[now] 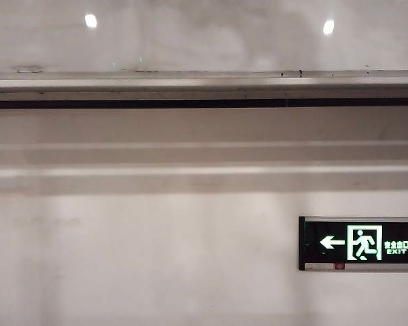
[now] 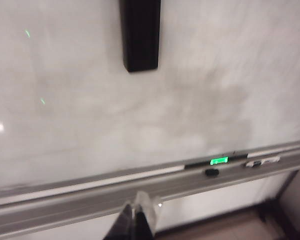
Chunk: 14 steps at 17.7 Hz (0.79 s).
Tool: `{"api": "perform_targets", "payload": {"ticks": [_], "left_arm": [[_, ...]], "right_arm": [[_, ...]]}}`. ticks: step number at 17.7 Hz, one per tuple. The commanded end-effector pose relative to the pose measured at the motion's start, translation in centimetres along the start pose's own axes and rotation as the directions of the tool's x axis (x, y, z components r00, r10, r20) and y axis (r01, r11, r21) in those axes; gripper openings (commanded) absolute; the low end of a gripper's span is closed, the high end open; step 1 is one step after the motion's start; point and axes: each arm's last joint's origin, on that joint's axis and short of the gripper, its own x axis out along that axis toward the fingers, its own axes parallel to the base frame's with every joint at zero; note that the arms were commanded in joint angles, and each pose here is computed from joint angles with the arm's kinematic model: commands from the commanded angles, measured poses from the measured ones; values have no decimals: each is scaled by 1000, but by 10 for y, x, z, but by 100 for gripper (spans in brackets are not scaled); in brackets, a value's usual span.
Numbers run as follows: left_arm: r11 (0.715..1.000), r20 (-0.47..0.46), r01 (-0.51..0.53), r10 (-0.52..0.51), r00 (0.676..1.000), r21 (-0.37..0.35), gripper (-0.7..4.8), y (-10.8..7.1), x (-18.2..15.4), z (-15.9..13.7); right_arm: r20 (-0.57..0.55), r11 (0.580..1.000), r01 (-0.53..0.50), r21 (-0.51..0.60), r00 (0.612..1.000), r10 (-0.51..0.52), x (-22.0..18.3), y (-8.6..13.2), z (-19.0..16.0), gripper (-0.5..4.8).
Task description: Wipe the whiteboard clean using the black magnetic whiteboard eraser attached to the whiteboard.
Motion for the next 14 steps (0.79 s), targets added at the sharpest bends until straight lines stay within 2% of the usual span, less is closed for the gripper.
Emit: {"api": "perform_targets", "payload": {"ticks": [1, 2, 3, 4, 5, 7, 8, 10, 12, 14], "left_arm": [[997, -26, -72, 73, 997, 38, -6, 3, -53, -12], [995, -13, -87, 87, 996, 41, -6, 4, -67, -15], [995, 10, -85, 85, 996, 49, -6, 4, -83, -19], [994, 17, -85, 84, 996, 65, -6, 4, -99, -27], [994, 12, -83, 83, 997, 65, -6, 5, -111, -36], [996, -6, -84, 84, 996, 38, -6, 6, -134, -66], [996, 16, -83, 82, 996, 23, -6, 7, -142, -83], [999, 142, -44, 46, 989, -14, -6, 8, -143, -129], [999, 243, -17, 23, 970, -29, -6, 10, -127, -173], [999, 274, 1, 14, 962, -52, -6, 11, -103, -214]], "right_arm": [[-127, 998, -44, 47, 991, 50, -10, -1, -14, -5], [-166, 998, -58, 34, 984, 62, -14, -2, -18, -5], [-146, 994, -75, 74, 986, 85, -24, -5, -16, -5], [-104, 987, -134, 84, 984, 142, -41, -2, -12, -5], [-81, 986, -146, 84, 985, 153, -54, -1, -9, -5], [-35, 975, -205, 85, 977, 208, -76, 4, -5, -5], [-28, 967, -245, 75, 968, 248, -80, 11, -4, -5], [-66, 960, -280, 19, 958, 280, -74, 25, -7, -5], [-113, 958, -287, -21, 952, 283, -66, 36, -11, -5], [-140, 957, -287, -36, 950, 279, -63, 39, -15, -5]]}}
